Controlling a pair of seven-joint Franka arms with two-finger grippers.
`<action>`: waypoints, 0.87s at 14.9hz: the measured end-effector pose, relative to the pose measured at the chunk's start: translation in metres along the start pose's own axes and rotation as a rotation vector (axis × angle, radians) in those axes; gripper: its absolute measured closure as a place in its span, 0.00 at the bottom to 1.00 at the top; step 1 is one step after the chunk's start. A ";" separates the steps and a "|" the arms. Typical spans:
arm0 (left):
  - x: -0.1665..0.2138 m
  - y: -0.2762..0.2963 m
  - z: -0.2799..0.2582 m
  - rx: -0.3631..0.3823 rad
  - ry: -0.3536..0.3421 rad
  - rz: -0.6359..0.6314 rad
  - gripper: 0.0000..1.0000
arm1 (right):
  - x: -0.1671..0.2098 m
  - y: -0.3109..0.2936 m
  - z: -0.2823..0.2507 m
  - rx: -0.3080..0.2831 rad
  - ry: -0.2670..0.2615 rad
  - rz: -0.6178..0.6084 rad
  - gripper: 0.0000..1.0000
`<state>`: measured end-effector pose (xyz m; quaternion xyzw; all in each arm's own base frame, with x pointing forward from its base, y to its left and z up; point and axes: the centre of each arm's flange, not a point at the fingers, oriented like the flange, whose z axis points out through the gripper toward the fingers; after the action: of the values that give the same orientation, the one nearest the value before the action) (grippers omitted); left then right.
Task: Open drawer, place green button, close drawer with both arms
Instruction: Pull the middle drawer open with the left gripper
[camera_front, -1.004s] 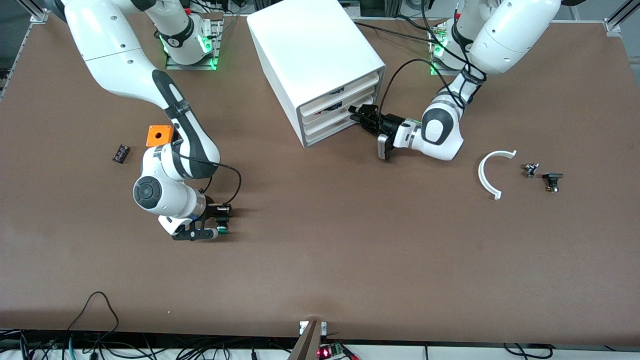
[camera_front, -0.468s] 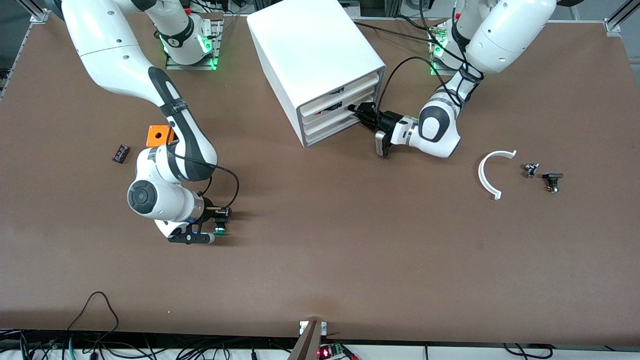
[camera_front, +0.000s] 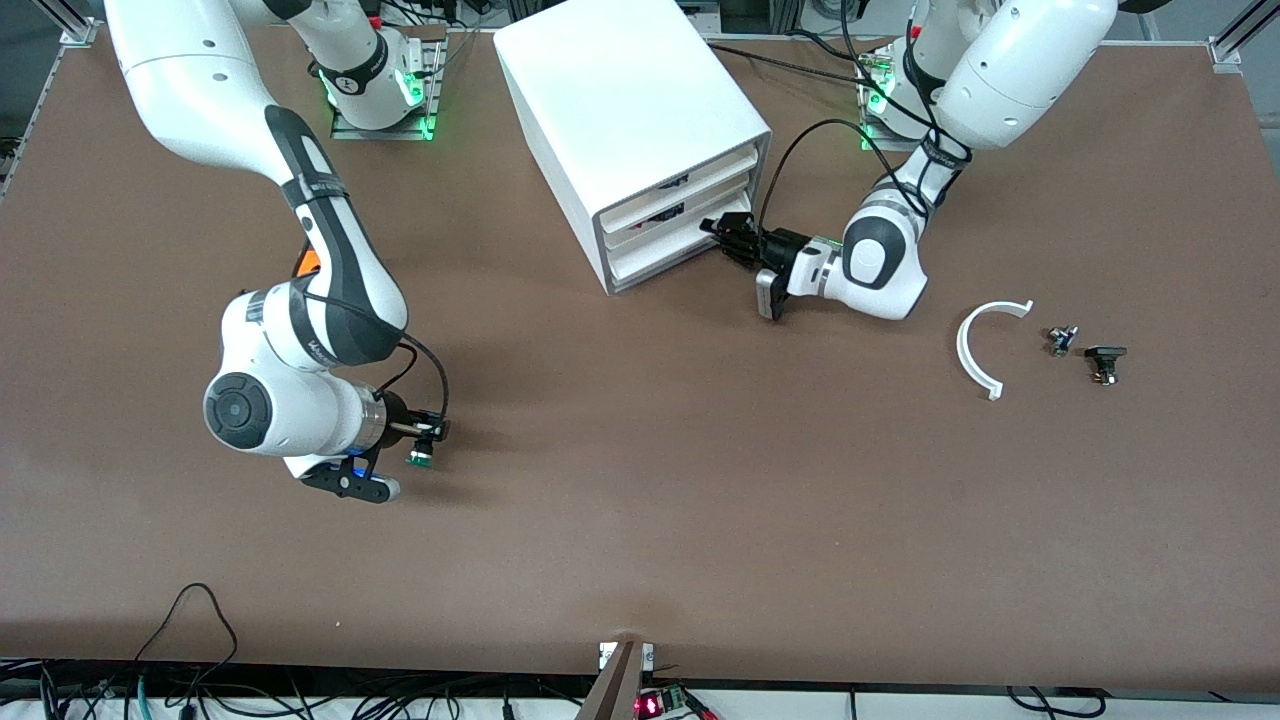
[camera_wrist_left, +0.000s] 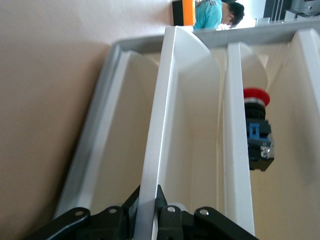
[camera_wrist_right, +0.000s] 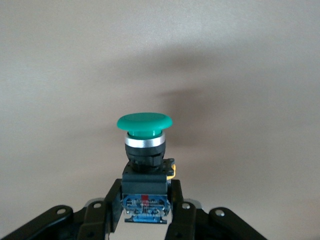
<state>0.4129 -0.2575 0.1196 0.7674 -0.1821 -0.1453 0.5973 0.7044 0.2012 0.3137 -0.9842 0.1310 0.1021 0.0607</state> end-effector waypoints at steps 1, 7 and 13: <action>0.007 0.001 -0.011 0.014 -0.002 -0.002 0.89 | -0.004 -0.006 -0.013 -0.003 -0.005 0.030 0.59; 0.045 -0.004 -0.081 0.063 0.014 -0.011 0.89 | -0.038 -0.048 -0.072 -0.040 0.002 0.177 0.59; 0.064 -0.017 -0.114 0.073 0.015 -0.011 0.84 | -0.085 -0.099 -0.126 0.003 0.061 0.293 0.59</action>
<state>0.5218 -0.1838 0.1304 0.7909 -0.1788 -0.1361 0.5692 0.6739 0.2983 0.4640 -0.9572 0.2751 0.0795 0.0425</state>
